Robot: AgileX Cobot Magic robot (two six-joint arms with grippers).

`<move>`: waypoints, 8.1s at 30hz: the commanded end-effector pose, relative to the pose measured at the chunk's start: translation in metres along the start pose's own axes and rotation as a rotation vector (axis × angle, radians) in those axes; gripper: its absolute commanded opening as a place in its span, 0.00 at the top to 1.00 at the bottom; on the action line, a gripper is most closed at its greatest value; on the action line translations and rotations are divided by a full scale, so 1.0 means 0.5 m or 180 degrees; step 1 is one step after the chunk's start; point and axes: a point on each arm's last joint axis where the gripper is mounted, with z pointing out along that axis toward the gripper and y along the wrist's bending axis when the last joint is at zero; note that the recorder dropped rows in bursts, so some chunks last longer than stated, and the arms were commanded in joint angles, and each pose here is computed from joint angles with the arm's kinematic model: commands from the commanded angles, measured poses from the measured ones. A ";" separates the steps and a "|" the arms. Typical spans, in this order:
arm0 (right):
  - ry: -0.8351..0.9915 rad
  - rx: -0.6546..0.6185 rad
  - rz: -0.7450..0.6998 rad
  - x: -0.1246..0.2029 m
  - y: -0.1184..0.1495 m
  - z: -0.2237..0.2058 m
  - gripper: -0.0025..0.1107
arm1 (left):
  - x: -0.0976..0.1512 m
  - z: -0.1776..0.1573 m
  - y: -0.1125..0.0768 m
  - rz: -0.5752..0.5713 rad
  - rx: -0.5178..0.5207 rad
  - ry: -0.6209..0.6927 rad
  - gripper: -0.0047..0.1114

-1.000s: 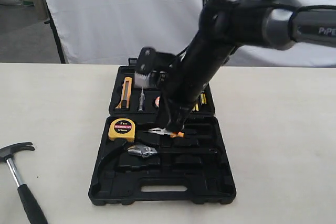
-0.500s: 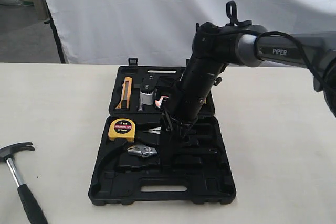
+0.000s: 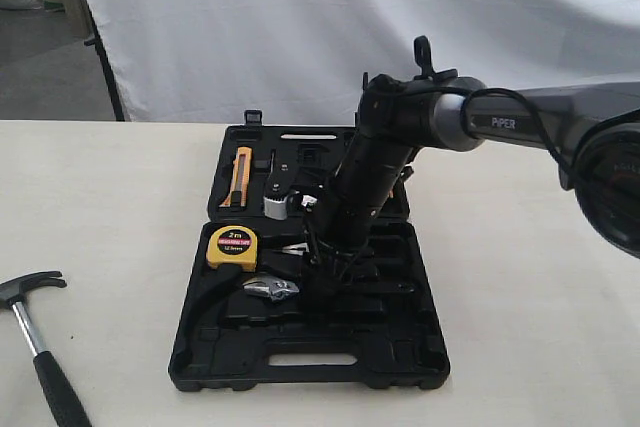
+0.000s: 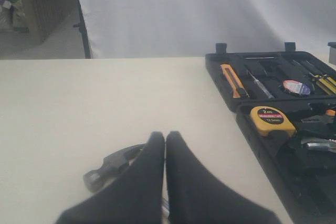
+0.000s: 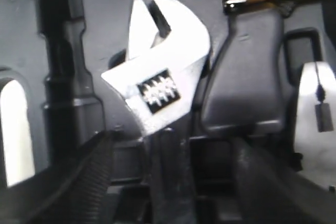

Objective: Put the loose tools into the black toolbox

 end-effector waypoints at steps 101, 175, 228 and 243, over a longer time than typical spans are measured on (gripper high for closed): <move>0.0445 0.1259 -0.0386 -0.061 0.118 -0.027 0.39 | 0.001 0.000 -0.001 -0.0004 0.0022 -0.0006 0.95; 0.0533 0.0664 0.0025 -0.042 0.120 0.111 0.98 | 0.001 0.000 -0.001 -0.0004 0.0022 -0.0006 0.95; -0.0245 0.1445 0.0134 -0.146 0.168 -0.156 0.98 | 0.001 0.000 -0.001 0.0002 0.0020 -0.0007 0.95; 0.0989 0.0531 0.0514 -0.033 0.106 0.148 0.98 | 0.001 0.000 0.000 0.0012 0.0017 -0.0006 0.95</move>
